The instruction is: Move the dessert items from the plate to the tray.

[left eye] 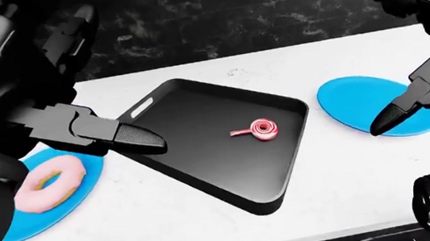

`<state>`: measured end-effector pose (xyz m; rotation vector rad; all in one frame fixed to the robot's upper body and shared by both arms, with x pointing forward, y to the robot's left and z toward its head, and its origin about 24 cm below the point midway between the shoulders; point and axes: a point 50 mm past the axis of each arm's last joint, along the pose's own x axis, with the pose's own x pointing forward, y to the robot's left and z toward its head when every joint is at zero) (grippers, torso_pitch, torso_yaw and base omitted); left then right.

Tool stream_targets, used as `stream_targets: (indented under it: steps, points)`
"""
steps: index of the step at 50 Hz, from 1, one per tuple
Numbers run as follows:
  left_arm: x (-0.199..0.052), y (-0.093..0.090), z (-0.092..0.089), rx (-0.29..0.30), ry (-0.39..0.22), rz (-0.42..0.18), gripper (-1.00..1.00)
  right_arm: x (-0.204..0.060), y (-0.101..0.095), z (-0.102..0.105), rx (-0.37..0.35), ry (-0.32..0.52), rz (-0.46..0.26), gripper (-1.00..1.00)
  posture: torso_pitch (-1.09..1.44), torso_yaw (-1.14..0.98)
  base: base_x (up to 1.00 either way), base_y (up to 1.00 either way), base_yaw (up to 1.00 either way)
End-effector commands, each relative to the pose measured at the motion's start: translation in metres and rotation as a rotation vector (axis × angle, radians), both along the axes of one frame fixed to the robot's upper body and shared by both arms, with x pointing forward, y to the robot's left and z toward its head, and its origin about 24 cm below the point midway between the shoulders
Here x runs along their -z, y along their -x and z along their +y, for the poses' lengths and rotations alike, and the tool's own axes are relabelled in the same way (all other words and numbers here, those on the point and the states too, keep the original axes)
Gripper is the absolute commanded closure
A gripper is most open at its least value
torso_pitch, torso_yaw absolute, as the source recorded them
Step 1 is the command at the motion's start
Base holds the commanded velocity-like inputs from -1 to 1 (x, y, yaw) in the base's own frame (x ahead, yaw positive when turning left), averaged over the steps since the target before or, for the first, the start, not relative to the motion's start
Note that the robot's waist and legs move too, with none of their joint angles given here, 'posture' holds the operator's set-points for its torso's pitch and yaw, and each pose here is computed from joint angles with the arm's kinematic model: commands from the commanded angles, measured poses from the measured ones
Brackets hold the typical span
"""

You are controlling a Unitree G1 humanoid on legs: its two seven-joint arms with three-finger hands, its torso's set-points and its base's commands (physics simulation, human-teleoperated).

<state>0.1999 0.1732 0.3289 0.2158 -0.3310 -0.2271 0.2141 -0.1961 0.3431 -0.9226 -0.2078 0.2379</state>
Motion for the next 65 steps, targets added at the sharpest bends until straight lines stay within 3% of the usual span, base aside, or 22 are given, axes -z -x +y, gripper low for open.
stream_targets:
  steps: [1, 22, 39, 65]
  points:
    - [-0.010, 0.004, 0.004, -0.023, 0.024, -0.059, -1.00, -0.006, 0.003, -0.002, 0.022, 0.001, -0.047, -1.00, -0.24, 0.13, 0.00, 0.00, 0.00]
    - [0.004, -0.003, 0.002, -0.035, 0.013, -0.033, -1.00, -0.003, -0.015, 0.016, -0.035, -0.035, -0.025, -1.00, -0.40, 0.13, 0.00, 0.00, 0.00]
    - [0.021, -0.012, 0.005, -0.064, -0.002, -0.011, -1.00, 0.003, -0.016, 0.017, -0.041, -0.023, -0.015, -1.00, -0.41, 0.20, 0.00, 0.00, 0.00]
    - [0.039, -0.011, 0.030, -0.148, -0.011, 0.012, -1.00, 0.006, -0.028, 0.049, -0.140, -0.003, -0.017, -1.00, -0.41, 0.33, 0.00, 0.00, 0.00]
